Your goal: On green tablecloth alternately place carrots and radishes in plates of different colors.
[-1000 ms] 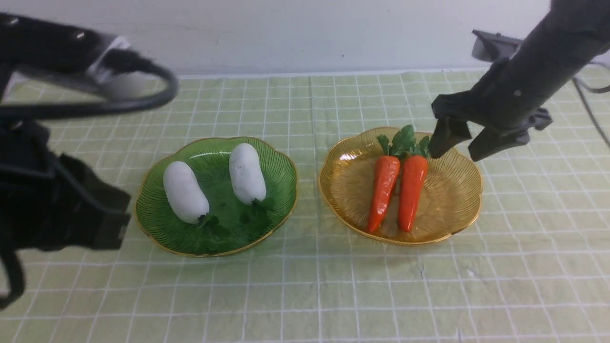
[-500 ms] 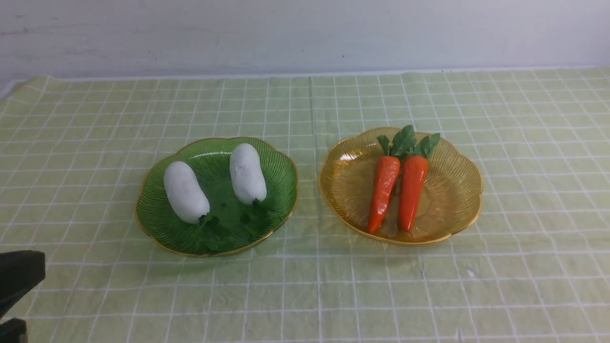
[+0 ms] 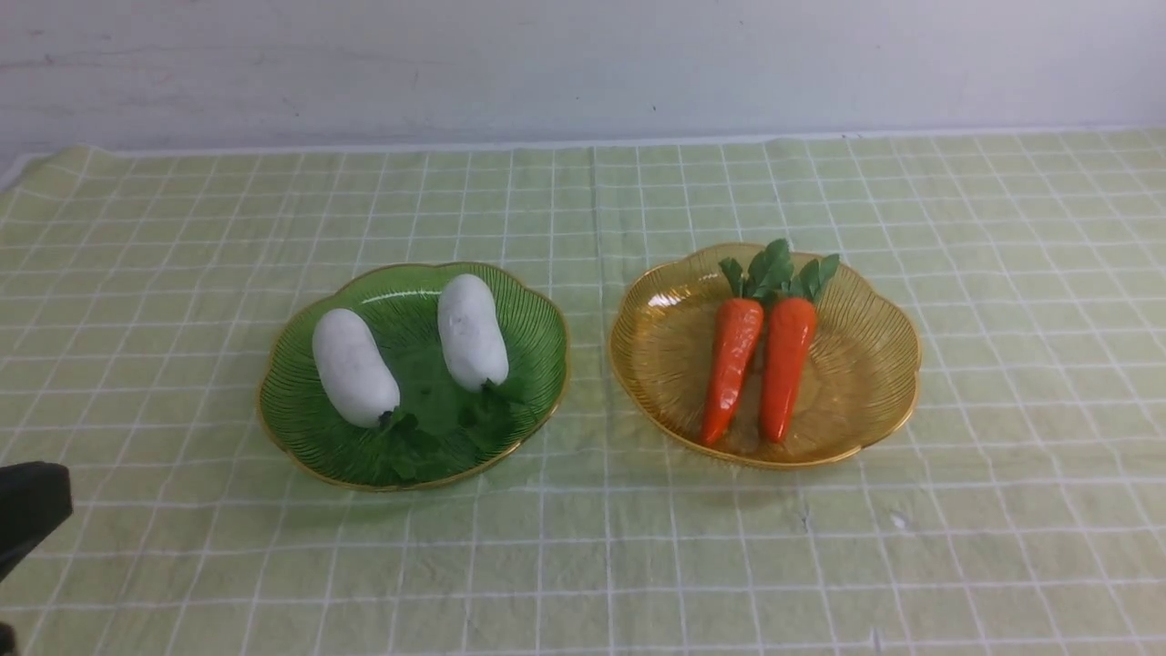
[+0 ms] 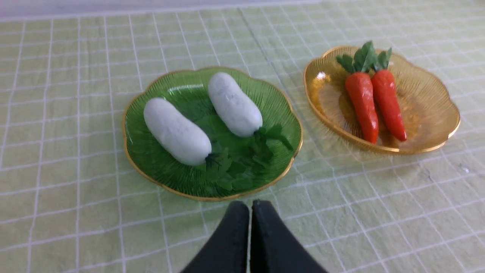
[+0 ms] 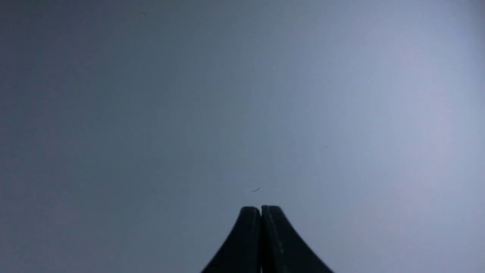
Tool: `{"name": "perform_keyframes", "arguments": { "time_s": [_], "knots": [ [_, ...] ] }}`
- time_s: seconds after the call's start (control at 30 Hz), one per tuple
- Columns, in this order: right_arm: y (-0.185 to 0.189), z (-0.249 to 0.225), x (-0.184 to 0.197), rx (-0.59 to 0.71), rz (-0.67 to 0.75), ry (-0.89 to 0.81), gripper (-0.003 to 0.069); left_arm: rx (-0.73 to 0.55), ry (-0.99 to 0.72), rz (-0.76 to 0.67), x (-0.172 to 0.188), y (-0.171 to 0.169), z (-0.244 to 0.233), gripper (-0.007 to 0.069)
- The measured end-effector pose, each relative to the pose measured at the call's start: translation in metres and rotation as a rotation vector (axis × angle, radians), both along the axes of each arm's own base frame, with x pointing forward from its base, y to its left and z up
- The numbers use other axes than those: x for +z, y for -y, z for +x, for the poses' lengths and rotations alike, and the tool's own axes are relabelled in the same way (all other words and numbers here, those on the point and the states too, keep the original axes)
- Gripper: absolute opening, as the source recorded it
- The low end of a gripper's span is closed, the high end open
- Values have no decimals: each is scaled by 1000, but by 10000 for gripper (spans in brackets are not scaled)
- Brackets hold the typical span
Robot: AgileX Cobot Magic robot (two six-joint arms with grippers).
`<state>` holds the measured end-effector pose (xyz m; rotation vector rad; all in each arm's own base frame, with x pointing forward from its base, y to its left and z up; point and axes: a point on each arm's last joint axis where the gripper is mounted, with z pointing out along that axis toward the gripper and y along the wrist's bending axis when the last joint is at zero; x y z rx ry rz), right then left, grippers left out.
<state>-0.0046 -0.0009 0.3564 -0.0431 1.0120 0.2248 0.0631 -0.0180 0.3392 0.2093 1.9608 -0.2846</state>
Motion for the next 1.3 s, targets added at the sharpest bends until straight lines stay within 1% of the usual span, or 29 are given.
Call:
{"name": "perform_keyframes", "arguments": {
  "time_s": [0.13,0.27,0.37,0.83,1.03,1.13,1.3],
  "knots": [
    [0,0,0,0,-1,-2,-13,9,77,-16,1,-9,-15,-8],
    [0,0,0,0,-2,-3,-13,39,193,-11,4,-24,-34,-8],
    [0,0,-1,-2,-4,-3,-14,43,227,-25,5,-28,-41,-8],
    [0,1,-1,-2,-5,-5,-14,48,234,-17,3,-29,-42,-8],
    [0,1,-1,-2,-6,-5,-14,63,181,18,-18,-24,-35,-8],
    [0,1,-1,-2,-6,-5,-14,88,162,55,-42,-18,-26,-8],
    [0,1,-1,-3,-7,-5,-14,175,225,109,-89,-15,-16,-8]
  ]
}}
